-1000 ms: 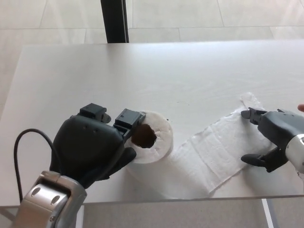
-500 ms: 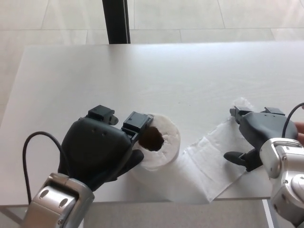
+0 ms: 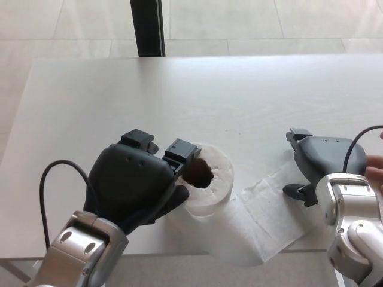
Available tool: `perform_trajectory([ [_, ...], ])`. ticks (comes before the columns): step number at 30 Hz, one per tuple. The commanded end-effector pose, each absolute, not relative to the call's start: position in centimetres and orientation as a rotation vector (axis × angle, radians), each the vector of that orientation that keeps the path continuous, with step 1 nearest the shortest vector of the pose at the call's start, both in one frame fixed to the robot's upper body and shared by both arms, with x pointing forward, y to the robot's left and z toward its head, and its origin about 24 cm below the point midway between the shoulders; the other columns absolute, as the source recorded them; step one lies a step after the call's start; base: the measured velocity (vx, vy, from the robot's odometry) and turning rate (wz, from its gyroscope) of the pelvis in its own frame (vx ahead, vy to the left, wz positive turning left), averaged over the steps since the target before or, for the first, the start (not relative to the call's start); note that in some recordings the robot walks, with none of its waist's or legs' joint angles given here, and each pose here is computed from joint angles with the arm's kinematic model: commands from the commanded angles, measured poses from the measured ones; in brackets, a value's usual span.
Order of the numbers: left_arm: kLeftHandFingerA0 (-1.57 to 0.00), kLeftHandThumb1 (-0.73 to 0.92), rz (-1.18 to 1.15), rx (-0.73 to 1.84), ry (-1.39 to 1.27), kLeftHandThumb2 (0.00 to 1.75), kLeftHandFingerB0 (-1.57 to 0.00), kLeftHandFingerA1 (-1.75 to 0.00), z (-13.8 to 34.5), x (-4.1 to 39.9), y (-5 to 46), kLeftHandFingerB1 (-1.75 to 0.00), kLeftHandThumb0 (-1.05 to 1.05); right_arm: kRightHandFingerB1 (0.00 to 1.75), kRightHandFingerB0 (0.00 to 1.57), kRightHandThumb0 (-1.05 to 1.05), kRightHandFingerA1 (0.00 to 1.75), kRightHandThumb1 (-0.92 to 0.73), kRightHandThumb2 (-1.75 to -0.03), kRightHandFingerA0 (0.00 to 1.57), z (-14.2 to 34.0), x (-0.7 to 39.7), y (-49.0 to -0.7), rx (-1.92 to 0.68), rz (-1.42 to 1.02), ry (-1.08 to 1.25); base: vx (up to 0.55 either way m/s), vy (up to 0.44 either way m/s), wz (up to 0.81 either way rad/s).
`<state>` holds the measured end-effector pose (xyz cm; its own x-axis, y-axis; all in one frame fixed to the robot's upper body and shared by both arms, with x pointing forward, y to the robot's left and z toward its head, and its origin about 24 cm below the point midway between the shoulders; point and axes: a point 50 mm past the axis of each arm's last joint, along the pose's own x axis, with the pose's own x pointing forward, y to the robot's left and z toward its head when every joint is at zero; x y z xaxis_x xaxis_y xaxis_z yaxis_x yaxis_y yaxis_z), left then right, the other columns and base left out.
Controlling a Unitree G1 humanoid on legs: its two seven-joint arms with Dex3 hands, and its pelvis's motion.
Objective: A toilet paper roll is kept in the middle of the desk infront of the robot. The robot places its left hand on the top of the toilet paper roll to hold it still and uses its right hand to tear off a piece of toilet paper from it and hands the paper to a person
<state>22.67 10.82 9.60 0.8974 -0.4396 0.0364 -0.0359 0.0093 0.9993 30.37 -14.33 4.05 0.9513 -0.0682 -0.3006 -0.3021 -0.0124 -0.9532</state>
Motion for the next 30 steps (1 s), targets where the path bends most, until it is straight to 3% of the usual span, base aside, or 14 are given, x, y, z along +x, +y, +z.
perform_trajectory([
  [1, -0.41, 0.80, -0.381, 1.584, -0.341, 0.64, -0.38, -0.63, 9.1, 22.5, 11.1, -0.49, -0.60, 0.44, 0.45, -0.32, 1.54, -0.58, -0.61, 0.88, 0.5, 28.5, -16.0, -1.695, 0.315, 0.579, 0.00, 0.000, 0.00],
  [2, -0.41, 0.80, -0.384, 1.580, -0.337, 0.63, -0.39, -0.62, 9.1, 22.4, 11.1, -0.49, -0.60, 0.56, 0.54, -0.29, 1.59, -0.58, -0.64, 0.86, 0.4, 28.4, -16.1, -1.706, 0.310, 0.566, 0.00, 0.000, 0.00],
  [6, -0.43, 0.79, -0.396, 1.582, -0.341, 0.62, -0.40, -0.62, 8.9, 22.1, 11.2, -0.49, -0.59, 0.64, 0.60, -0.34, 1.61, -0.64, -0.65, 0.88, 0.0, 27.5, -16.4, -1.752, 0.275, 0.480, 0.00, 0.000, 0.00],
  [11, -0.42, 0.79, -0.403, 1.580, -0.340, 0.62, -0.40, -0.60, 8.8, 22.1, 11.3, -0.49, -0.58, 0.62, 0.69, -0.36, 1.62, -0.69, -0.66, 0.87, -0.4, 27.0, -16.5, -1.701, 0.217, 0.391, 0.00, 0.000, 0.00],
  [12, -0.43, 0.79, -0.404, 1.578, -0.342, 0.62, -0.41, -0.60, 8.7, 22.1, 11.3, -0.49, -0.58, 0.80, 0.69, -0.35, 1.71, -0.81, -0.70, 0.87, -0.4, 26.9, -16.6, -1.697, 0.215, 0.383, 0.00, 0.000, 0.00],
  [16, -0.43, 0.78, -0.408, 1.573, -0.350, 0.62, -0.42, -0.61, 8.5, 21.9, 11.3, -0.49, -0.58, 0.95, 0.75, -0.36, 1.74, -0.89, -0.74, 0.88, -0.7, 26.4, -16.7, -1.619, 0.195, 0.339, 0.00, 0.000, 0.00],
  [17, -0.43, 0.78, -0.406, 1.575, -0.355, 0.63, -0.41, -0.61, 8.5, 21.9, 11.3, -0.49, -0.58, 1.03, 0.76, -0.35, 1.74, -0.89, -0.75, 0.89, -0.7, 26.3, -16.7, -1.589, 0.180, 0.321, 0.00, 0.000, 0.00],
  [19, -0.42, 0.79, -0.410, 1.576, -0.349, 0.62, -0.41, -0.62, 8.5, 21.9, 11.3, -0.50, -0.58, 0.87, 0.78, -0.25, 1.75, -0.69, -0.87, 0.90, -0.7, 26.0, -16.7, -1.420, 0.135, 0.288, 0.00, 0.000, 0.00],
  [20, -0.42, 0.79, -0.412, 1.570, -0.349, 0.62, -0.41, -0.62, 8.4, 21.9, 11.3, -0.50, -0.58, 0.87, 0.78, -0.25, 1.75, -0.69, -0.87, 0.90, -0.5, 25.9, -16.8, -1.270, 0.087, 0.264, 0.00, 0.000, 0.00],
  [22, -0.40, 0.80, -0.418, 1.574, -0.346, 0.63, -0.40, -0.62, 8.4, 21.8, 11.3, -0.50, -0.58, 1.52, 0.68, -0.27, 1.75, -0.68, -0.96, 0.89, -0.5, 25.8, -16.9, -1.184, 0.050, 0.254, 0.00, 0.000, 0.00],
  [23, -0.40, 0.80, -0.423, 1.571, -0.343, 0.63, -0.40, -0.62, 8.5, 21.8, 11.2, -0.50, -0.58, 1.68, 0.66, -0.24, 1.75, -0.65, -1.08, 0.87, -0.3, 25.8, -17.0, -1.106, 0.029, 0.248, 0.00, 0.000, 0.00],
  [26, -0.40, 0.80, -0.430, 1.569, -0.337, 0.63, -0.39, -0.62, 8.4, 21.9, 11.1, -0.50, -0.58, 1.68, 0.69, -0.24, 1.75, -0.58, -1.14, 0.88, 0.2, 25.7, -17.1, -0.996, -0.020, 0.167, 0.00, 0.000, 0.00],
  [28, -0.41, 0.79, -0.425, 1.562, -0.346, 0.62, -0.41, -0.63, 8.3, 21.9, 11.0, -0.51, -0.59, 1.33, 0.77, -0.22, 1.75, -0.53, -1.19, 0.88, 0.6, 25.8, -17.0, -0.954, -0.029, 0.138, 0.00, 0.000, 0.00],
  [30, -0.40, 0.80, -0.423, 1.554, -0.336, 0.63, -0.40, -0.63, 8.4, 21.9, 11.2, -0.51, -0.59, 1.56, 0.74, -0.21, 1.75, -0.55, -1.20, 0.88, 1.1, 26.0, -16.6, -0.892, -0.044, 0.082, 0.00, 0.000, 0.00],
])
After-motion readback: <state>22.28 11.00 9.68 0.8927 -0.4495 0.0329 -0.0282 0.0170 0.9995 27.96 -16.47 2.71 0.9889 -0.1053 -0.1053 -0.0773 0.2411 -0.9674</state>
